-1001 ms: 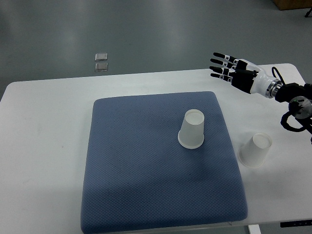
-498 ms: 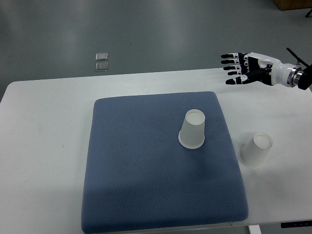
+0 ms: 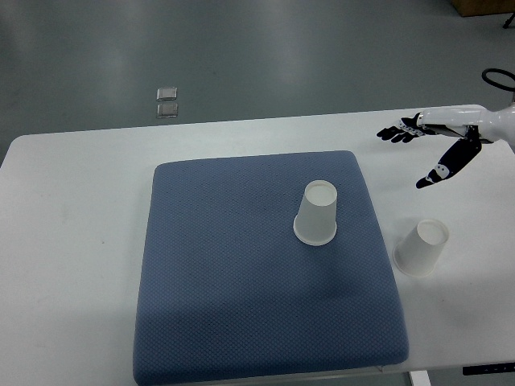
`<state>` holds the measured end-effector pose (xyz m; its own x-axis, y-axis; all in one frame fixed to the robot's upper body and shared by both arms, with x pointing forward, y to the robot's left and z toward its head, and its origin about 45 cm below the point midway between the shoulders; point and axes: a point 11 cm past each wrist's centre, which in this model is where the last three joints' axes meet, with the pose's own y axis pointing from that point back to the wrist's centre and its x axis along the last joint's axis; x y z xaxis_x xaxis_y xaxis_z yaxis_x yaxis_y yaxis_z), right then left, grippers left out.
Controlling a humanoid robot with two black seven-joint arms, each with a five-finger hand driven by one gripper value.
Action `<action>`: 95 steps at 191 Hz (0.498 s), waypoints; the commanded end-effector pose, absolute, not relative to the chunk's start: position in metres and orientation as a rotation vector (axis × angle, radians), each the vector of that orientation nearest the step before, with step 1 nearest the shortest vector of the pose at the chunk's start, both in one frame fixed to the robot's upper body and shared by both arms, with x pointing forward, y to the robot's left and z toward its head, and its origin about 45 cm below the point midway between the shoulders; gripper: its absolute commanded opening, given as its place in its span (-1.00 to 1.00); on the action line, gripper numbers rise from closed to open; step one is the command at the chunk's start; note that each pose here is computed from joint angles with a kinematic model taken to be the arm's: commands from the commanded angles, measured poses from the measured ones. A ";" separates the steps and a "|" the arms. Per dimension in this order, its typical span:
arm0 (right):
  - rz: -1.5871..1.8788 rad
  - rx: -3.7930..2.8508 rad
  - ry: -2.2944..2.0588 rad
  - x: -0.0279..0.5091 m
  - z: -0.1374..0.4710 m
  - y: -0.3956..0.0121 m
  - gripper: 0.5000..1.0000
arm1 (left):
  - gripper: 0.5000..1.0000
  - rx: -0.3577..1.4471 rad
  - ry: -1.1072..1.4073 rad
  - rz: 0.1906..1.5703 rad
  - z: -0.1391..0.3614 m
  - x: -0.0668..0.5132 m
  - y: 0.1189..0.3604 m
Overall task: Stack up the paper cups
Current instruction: 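Lower the right hand beside the loose white paper cup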
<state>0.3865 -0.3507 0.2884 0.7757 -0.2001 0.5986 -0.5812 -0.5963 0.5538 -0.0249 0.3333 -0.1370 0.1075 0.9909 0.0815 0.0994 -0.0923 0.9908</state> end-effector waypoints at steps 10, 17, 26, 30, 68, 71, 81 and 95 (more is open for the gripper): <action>0.679 2.106 -0.419 0.360 0.286 -0.358 0.68 | 1.00 1.398 1.165 1.144 -0.137 -0.025 0.333; 0.691 2.076 -0.373 0.353 0.281 -0.359 0.68 | 1.00 1.398 1.165 1.144 -0.137 -0.025 0.333; 0.700 2.057 -0.336 0.348 0.276 -0.359 0.68 | 1.00 1.398 1.165 1.144 -0.137 -0.025 0.333; 0.706 2.049 -0.324 0.346 0.273 -0.358 0.68 | 1.00 1.398 1.165 1.144 -0.137 -0.025 0.333; 0.741 2.001 -0.326 0.341 0.251 -0.361 0.67 | 1.00 1.397 1.164 1.144 -0.137 -0.025 0.333; 0.747 1.994 -0.333 0.341 0.250 -0.362 0.67 | 1.00 1.398 1.165 1.144 -0.137 -0.025 0.333; 0.749 1.976 -0.340 0.339 0.243 -0.365 0.67 | 1.00 1.398 1.165 1.144 -0.137 -0.025 0.333; 0.737 1.973 -0.333 0.334 0.232 -0.365 0.67 | 1.00 1.398 1.165 1.144 -0.137 -0.025 0.333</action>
<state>0.3393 -0.3635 0.2457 0.7767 0.0678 0.6262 -0.5136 -0.5073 0.6920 -0.0249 0.3333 -0.1370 0.1078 0.9908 0.0815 0.0995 -0.0923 0.9907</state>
